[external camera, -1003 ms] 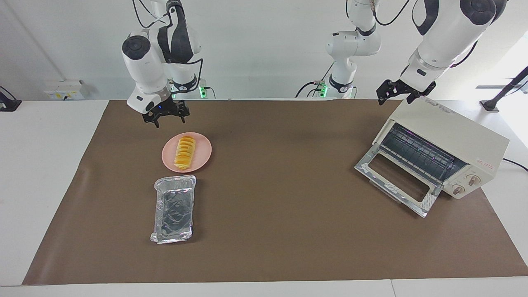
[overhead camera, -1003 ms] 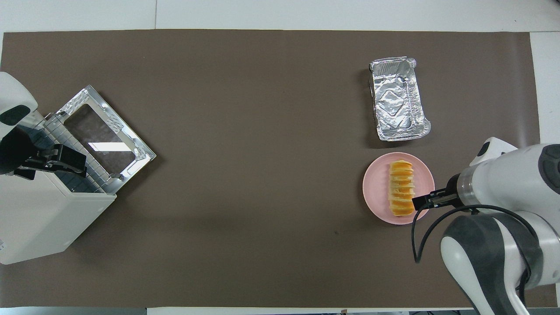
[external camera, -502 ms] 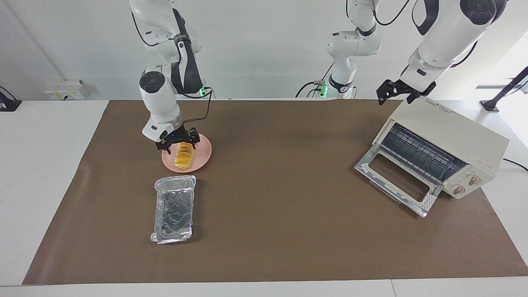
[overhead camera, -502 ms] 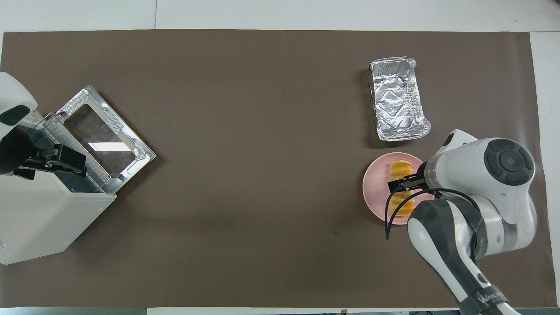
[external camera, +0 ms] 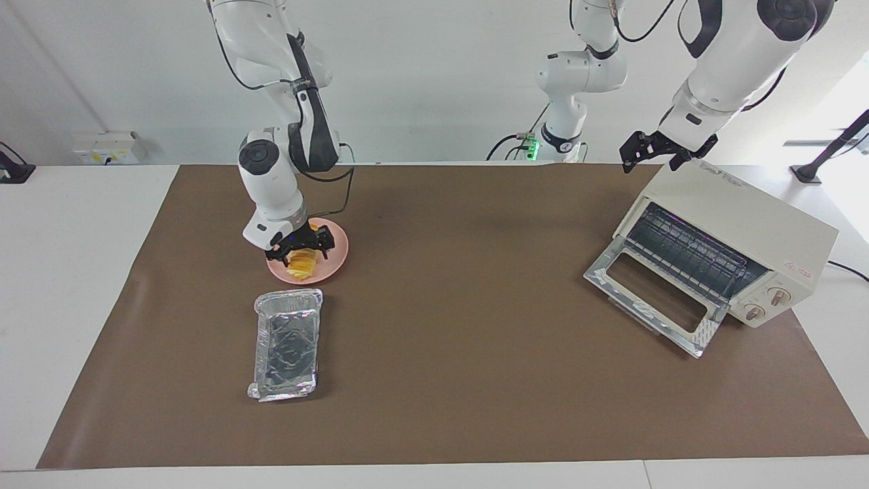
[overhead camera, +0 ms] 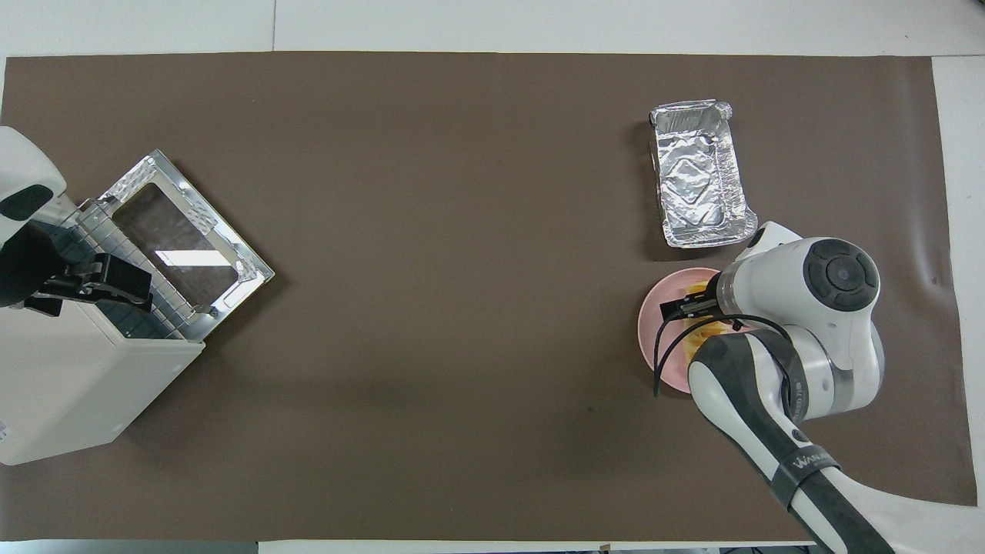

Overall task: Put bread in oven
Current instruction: 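Grasp the bread with the right gripper and lift it, then carry the bread with the right gripper over the foil tray, then lower the bread into the foil tray and open the right gripper, then grasp the foil tray rim with the right gripper, then slide the foil tray with the right gripper toward the table center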

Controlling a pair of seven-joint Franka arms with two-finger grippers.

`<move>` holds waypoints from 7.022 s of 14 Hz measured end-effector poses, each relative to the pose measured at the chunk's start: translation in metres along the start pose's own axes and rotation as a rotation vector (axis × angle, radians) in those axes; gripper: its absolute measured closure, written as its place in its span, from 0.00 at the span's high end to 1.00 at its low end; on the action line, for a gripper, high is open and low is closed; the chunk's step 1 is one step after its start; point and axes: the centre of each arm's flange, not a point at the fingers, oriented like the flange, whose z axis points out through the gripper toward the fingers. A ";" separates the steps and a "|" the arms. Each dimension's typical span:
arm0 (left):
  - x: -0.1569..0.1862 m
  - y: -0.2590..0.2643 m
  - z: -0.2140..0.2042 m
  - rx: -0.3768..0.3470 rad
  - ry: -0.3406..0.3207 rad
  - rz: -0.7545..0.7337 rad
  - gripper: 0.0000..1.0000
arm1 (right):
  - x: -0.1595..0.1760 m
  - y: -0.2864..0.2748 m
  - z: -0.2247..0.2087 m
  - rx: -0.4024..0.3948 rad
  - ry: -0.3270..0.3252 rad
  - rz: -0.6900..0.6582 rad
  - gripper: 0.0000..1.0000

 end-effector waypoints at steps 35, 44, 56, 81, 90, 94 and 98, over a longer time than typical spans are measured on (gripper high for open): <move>0.000 0.000 0.000 0.000 0.000 0.000 1.00 | 0.202 0.041 -0.095 0.001 -0.011 0.019 0.09; 0.000 0.000 0.000 0.000 0.000 0.000 1.00 | 0.233 0.050 -0.012 -0.010 0.059 0.018 0.09; 0.000 0.000 0.000 0.000 0.000 0.000 1.00 | 0.220 0.075 -0.052 -0.041 -0.010 -0.012 0.95; 0.000 0.000 0.000 0.000 0.000 0.000 1.00 | 0.204 0.117 -0.004 -0.097 0.085 -0.112 0.02; 0.000 0.000 0.000 0.000 0.000 0.000 1.00 | 0.191 0.091 -0.068 -0.038 -0.004 -0.107 0.02; 0.000 0.000 0.000 0.000 0.000 0.000 1.00 | 0.179 0.022 -0.137 0.016 -0.028 -0.045 0.02; 0.000 0.000 0.000 0.000 0.000 0.000 1.00 | 0.163 -0.104 -0.165 0.033 -0.047 0.053 0.02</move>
